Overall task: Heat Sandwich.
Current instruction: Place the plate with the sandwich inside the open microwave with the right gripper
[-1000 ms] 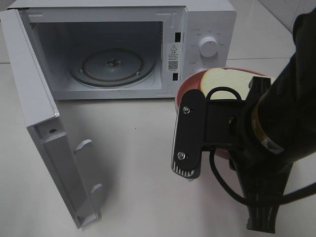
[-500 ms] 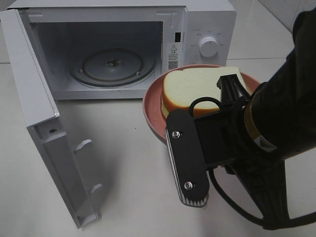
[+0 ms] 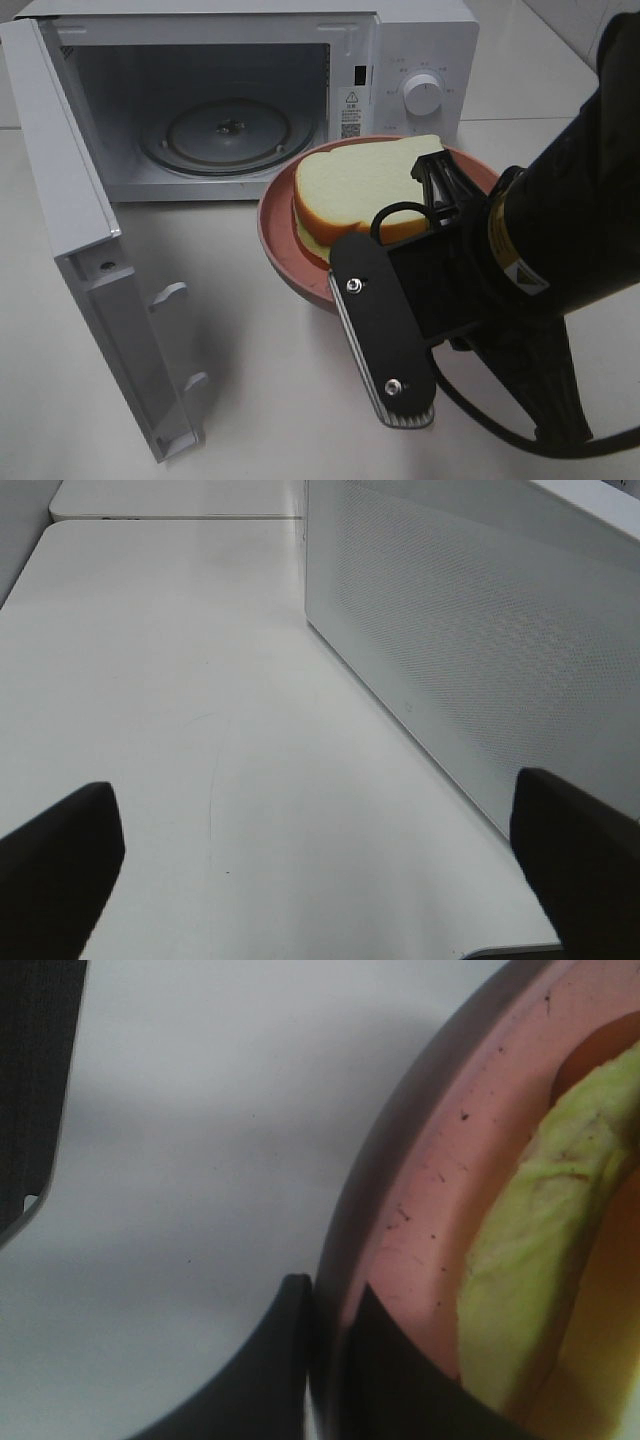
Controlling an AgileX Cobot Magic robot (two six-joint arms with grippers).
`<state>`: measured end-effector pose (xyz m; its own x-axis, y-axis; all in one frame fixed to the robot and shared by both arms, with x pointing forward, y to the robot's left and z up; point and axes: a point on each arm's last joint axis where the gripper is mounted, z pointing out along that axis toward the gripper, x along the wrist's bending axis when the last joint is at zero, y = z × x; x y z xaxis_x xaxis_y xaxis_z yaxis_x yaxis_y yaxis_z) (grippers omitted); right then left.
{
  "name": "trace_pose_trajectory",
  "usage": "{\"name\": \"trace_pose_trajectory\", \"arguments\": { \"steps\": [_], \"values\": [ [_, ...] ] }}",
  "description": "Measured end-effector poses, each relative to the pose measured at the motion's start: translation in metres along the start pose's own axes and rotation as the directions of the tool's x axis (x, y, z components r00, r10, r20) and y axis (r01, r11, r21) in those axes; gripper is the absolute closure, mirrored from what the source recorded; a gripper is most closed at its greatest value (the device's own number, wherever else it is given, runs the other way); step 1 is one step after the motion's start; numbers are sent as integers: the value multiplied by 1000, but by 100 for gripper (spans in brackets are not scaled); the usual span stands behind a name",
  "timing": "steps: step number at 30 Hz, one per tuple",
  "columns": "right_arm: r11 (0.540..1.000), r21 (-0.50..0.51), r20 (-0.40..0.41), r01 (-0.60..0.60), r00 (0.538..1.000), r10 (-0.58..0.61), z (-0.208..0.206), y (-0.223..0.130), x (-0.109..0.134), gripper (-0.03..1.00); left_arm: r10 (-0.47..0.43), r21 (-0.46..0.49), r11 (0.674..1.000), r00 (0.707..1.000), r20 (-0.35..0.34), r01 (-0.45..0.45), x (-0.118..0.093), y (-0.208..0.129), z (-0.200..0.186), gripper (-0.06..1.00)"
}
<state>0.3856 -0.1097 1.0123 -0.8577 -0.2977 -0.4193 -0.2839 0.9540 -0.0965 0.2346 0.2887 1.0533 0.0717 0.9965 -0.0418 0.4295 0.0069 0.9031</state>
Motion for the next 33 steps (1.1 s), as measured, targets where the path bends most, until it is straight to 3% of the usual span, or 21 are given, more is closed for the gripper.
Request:
{"name": "trace_pose_trajectory", "arguments": {
  "steps": [9,18,33],
  "values": [
    [990,-53,28,130,991,-129,8,-13,-15,90,0,0,1000,1000,0,0,0,0,0,-5],
    [942,-115,63,315,949,-310,15,-22,-26,90,0,0,1000,1000,0,0,0,0,0,-5],
    [918,-119,67,379,925,-374,37,-21,-43,91,0,0,1000,1000,0,0,0,0,0,-5]
  ]
}}
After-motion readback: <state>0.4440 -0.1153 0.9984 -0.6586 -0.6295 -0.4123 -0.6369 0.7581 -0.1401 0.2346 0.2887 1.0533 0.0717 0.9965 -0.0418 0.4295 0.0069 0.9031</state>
